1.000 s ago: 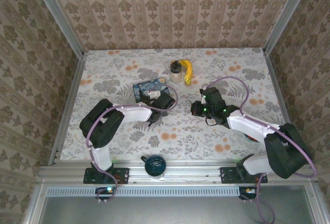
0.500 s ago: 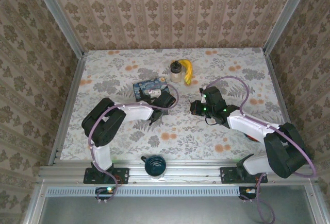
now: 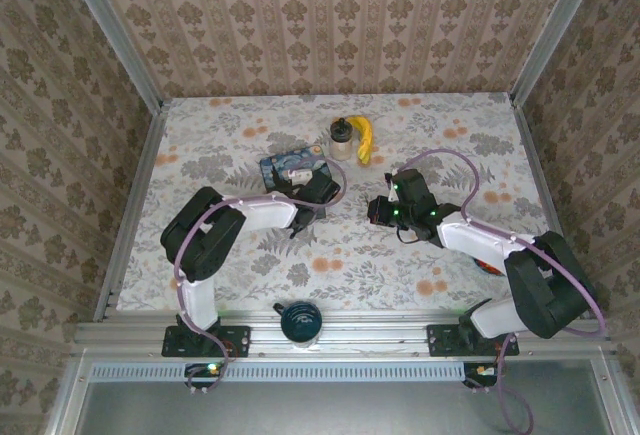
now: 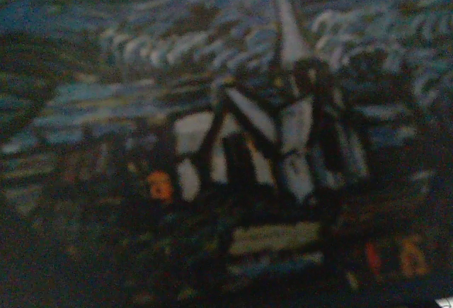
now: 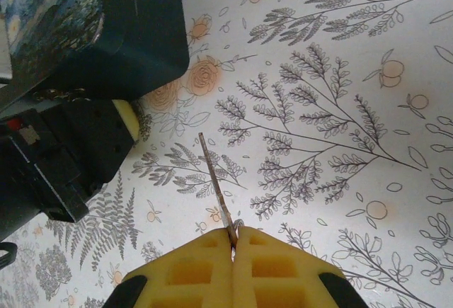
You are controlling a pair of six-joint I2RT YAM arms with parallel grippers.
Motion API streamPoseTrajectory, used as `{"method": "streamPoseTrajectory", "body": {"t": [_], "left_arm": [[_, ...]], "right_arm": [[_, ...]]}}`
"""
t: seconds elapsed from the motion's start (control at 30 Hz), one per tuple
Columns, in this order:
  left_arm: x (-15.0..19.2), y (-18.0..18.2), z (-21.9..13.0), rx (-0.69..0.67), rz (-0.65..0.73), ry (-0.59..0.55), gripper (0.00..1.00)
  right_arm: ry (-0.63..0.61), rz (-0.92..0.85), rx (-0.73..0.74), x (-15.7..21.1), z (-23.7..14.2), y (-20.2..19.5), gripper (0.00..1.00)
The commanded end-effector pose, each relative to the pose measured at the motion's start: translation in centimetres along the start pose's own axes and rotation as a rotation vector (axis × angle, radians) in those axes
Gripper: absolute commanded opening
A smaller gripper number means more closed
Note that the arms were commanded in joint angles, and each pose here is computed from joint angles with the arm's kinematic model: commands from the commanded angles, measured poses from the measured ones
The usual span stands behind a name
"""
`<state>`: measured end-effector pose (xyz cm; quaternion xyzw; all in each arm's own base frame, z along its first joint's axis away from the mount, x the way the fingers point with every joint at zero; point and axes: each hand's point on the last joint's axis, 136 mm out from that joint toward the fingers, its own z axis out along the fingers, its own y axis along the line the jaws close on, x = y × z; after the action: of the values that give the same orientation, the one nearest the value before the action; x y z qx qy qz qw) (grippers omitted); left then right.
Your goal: Unlock the padlock with the key
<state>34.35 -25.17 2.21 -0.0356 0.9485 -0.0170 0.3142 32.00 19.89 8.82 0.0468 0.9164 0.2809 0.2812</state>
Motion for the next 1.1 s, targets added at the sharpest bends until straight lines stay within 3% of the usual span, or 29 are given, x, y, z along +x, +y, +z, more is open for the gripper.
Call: {"method": "streamPoseTrajectory", "body": {"t": [0.0, 0.47, 1.07], "left_arm": [[0.0, -1.1, -1.1, 0.073, -0.032, 0.046, 0.21], [0.6, -4.1, -4.7, 0.369, -0.235, 0.209, 0.21], [0.9, -4.2, -4.7, 0.460, -0.373, 0.271, 0.21]], "right_arm": [[0.012, -0.029, -0.036, 0.7, 0.6, 0.0, 0.00], [0.094, -0.117, -0.181, 4.4, 3.2, 2.6, 0.00], [0.152, -0.132, -0.265, 8.3, 6.9, 5.0, 0.00]]}}
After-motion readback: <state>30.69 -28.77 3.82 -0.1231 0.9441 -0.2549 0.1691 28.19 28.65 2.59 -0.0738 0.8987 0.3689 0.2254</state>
